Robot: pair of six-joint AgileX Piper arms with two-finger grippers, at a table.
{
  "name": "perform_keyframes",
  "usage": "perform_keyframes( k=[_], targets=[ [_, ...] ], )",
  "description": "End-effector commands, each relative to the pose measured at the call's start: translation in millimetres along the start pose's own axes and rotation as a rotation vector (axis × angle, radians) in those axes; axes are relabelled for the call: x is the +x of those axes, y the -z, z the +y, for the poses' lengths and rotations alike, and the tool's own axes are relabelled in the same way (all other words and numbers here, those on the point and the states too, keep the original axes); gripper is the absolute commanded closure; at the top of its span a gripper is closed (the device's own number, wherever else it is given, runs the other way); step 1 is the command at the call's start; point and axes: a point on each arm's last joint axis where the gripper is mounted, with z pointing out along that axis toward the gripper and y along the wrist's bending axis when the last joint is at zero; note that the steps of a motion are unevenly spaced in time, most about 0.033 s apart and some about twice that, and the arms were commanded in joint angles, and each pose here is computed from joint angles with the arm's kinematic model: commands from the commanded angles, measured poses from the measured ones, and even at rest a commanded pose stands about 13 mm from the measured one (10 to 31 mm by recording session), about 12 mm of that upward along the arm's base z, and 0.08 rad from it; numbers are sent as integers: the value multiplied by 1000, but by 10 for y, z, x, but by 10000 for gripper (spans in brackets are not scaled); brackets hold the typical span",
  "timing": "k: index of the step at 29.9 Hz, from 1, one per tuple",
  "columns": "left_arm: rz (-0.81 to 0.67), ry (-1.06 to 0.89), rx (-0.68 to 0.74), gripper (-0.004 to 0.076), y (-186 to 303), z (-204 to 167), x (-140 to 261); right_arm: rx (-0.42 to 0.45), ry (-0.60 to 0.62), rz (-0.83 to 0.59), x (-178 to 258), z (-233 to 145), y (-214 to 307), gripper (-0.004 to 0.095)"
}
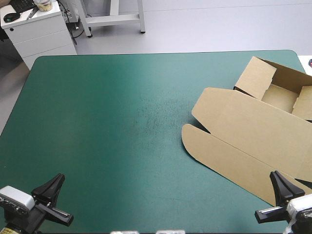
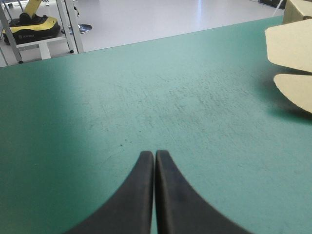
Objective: Fold the box
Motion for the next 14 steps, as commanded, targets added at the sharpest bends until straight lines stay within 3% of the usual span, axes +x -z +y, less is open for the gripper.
perform_keyframes(
  k=[1, 14],
  targets=[
    [-100, 4, 10, 734, 68, -5, -119, 16, -23, -95, -100, -12, 78, 909],
    [-87, 2, 10, 734, 67, -5, -108, 10, -32, -19, 94, -8, -52, 928]
  ],
)
